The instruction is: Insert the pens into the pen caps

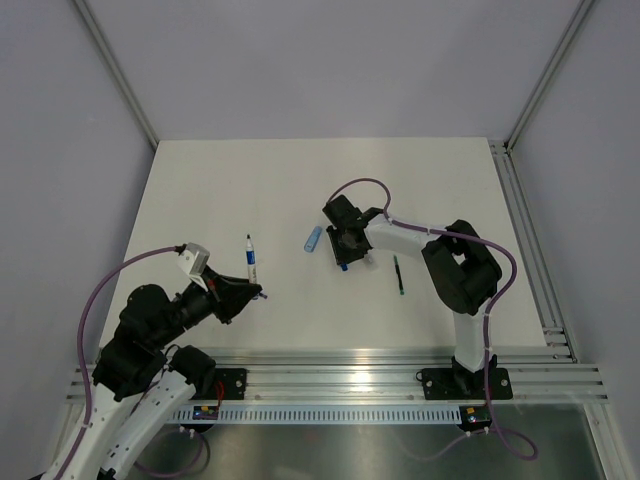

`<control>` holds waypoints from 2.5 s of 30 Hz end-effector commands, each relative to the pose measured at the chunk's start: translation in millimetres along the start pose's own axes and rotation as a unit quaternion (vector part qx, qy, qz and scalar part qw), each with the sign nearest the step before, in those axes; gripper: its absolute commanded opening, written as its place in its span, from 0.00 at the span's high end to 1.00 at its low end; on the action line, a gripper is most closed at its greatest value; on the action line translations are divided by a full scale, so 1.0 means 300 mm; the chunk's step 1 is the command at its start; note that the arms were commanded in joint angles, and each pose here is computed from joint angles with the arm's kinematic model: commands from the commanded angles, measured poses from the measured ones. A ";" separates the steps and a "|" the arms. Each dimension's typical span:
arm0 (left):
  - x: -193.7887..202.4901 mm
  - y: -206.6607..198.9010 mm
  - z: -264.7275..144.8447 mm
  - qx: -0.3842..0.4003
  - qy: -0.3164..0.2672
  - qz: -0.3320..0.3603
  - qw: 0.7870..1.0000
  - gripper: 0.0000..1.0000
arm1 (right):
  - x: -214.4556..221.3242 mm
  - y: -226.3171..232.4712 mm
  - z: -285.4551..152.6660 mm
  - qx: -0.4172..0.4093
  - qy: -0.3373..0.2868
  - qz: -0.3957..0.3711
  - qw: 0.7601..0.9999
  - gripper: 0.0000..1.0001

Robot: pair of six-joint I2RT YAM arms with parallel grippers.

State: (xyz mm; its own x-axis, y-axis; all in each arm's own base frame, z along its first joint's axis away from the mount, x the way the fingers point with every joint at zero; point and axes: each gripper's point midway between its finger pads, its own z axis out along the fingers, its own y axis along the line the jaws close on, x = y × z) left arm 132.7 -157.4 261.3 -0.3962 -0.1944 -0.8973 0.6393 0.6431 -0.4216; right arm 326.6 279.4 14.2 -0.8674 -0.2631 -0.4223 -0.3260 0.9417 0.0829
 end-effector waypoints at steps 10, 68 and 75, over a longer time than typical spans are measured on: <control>-0.012 -0.013 0.008 0.015 -0.006 0.010 1.000 1.00 | -0.055 0.038 -0.070 -0.041 -0.054 0.034 0.997 1.00; 0.109 -0.097 0.090 0.123 0.091 -0.049 0.987 1.00 | -0.247 0.537 -1.082 -0.349 -0.472 0.155 0.795 1.00; 0.106 -0.094 0.089 0.120 0.088 -0.048 0.988 1.00 | -0.220 0.541 -1.059 -0.342 -0.466 0.152 0.801 1.00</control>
State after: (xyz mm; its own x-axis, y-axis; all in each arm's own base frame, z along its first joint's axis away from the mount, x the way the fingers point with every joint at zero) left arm 118.3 -200.9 231.9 -0.5833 -0.0806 -0.8083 0.7056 0.4426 -0.5534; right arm 212.9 389.1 335.0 -0.4232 0.5108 -0.7483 -0.5627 0.4992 0.6590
